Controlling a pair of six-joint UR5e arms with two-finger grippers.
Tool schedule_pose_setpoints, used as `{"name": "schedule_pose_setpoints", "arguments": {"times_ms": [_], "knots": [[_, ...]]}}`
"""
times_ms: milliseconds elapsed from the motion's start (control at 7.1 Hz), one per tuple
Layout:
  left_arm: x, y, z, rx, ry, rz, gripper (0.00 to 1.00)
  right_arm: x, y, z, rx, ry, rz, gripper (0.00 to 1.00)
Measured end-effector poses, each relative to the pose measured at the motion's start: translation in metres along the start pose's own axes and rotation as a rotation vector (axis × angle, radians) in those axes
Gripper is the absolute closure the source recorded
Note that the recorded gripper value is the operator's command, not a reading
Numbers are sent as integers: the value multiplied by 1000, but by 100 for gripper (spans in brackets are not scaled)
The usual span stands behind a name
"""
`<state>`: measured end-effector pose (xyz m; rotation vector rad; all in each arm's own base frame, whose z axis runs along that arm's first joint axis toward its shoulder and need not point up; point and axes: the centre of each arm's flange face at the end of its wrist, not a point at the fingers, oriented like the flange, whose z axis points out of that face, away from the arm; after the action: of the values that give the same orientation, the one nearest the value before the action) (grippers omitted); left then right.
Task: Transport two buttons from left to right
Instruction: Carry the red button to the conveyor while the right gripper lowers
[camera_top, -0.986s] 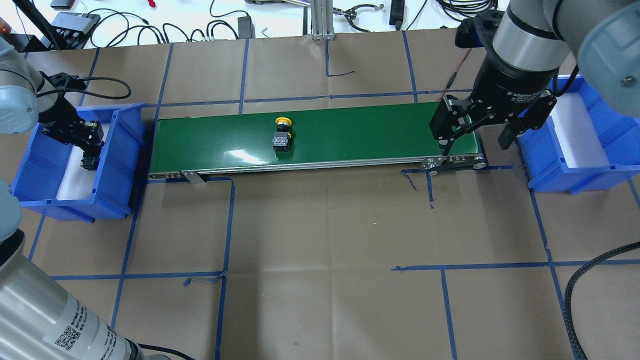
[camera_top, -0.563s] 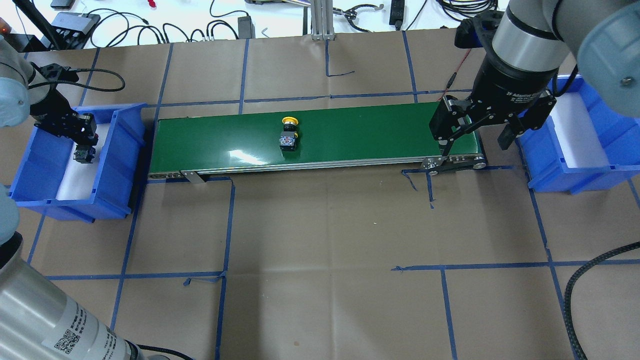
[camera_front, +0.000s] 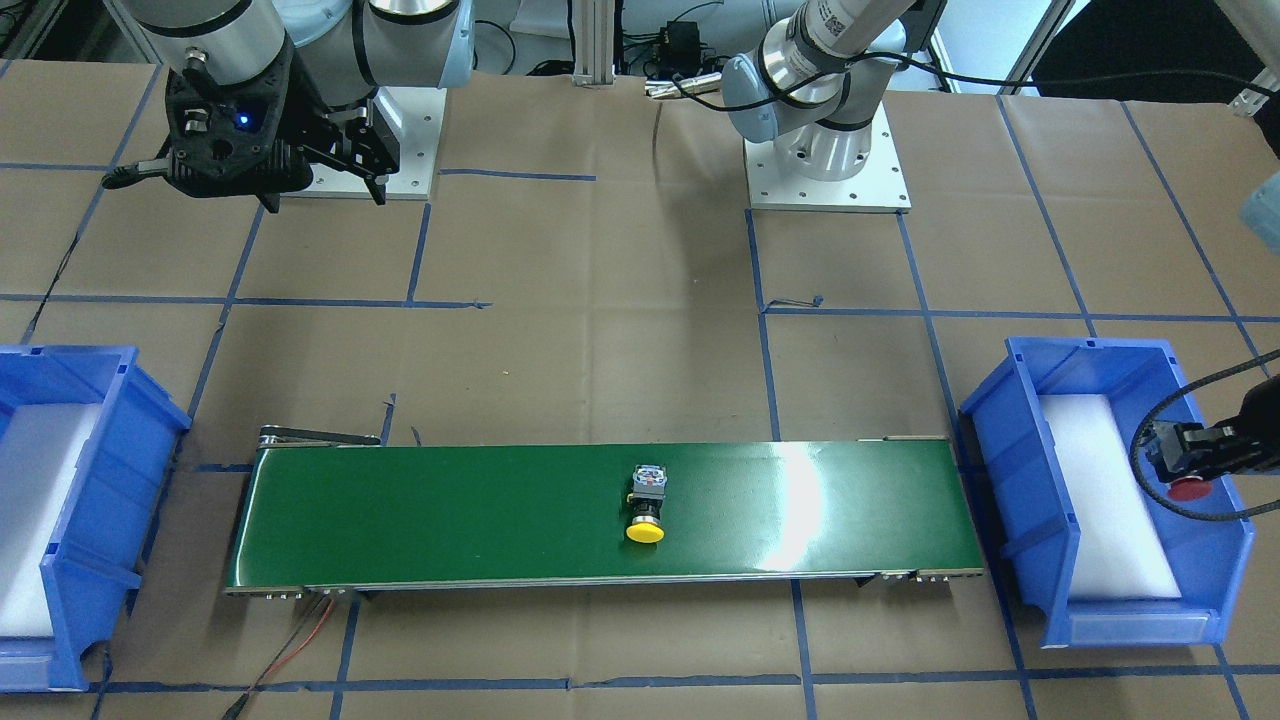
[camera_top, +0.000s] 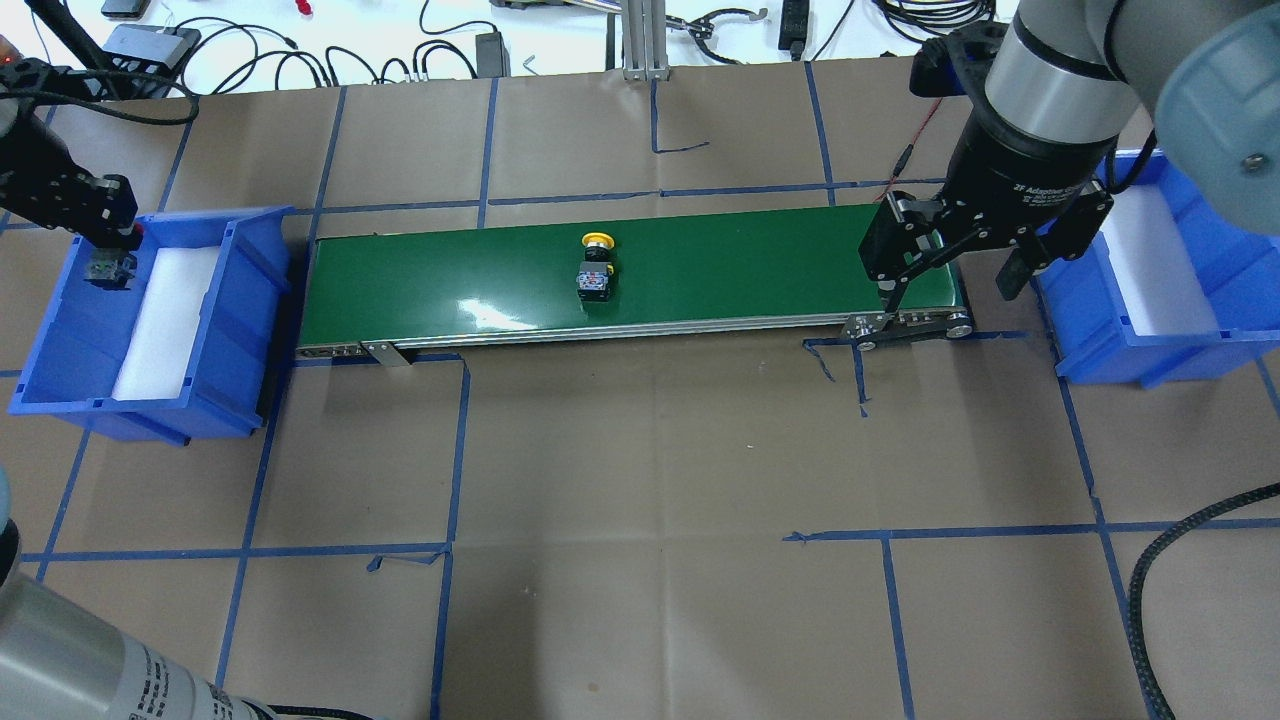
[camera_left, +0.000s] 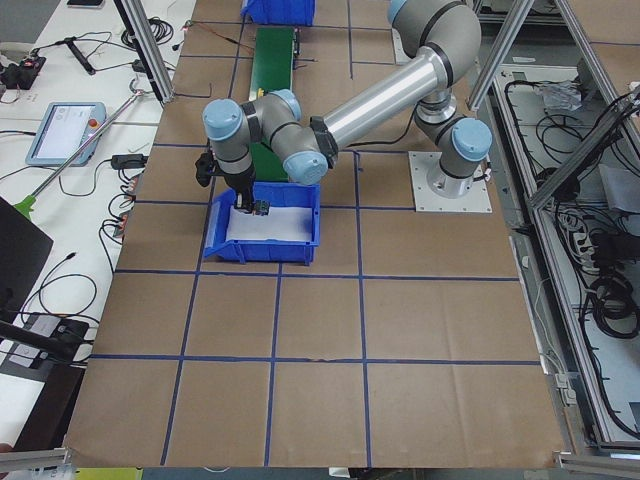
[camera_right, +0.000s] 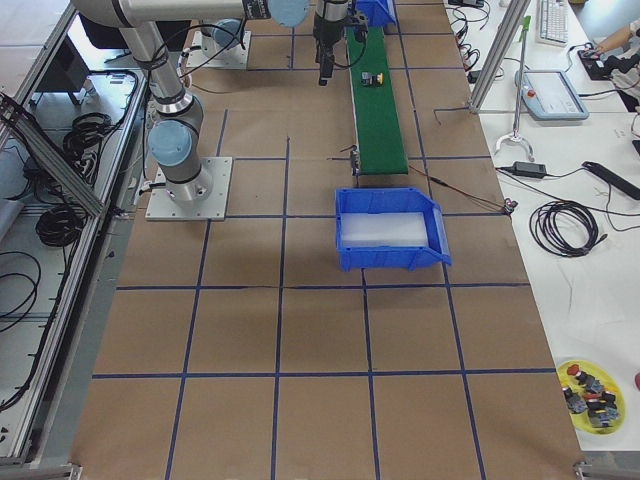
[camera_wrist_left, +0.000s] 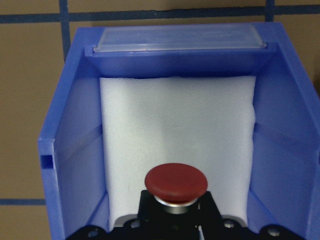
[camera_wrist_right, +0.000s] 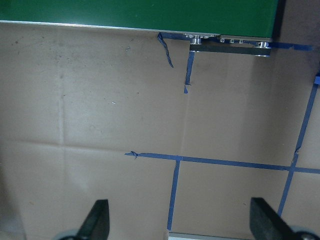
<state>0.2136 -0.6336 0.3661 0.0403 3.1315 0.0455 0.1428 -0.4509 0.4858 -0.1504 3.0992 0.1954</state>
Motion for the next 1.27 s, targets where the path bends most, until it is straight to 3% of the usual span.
{"name": "schedule_pose_setpoints", "arguments": {"times_ms": [423,986,1268], "knots": [[48,-10,-59,-17,7,12,99,0,2,-3,3,5,-2,0],[163,-31,-59,-31,-2,-60,99,-1,-3,0,18,2,-4,0],[212,-32,-47,-54,-2,-98,99,0,-15,13,50,3,-4,0]]}}
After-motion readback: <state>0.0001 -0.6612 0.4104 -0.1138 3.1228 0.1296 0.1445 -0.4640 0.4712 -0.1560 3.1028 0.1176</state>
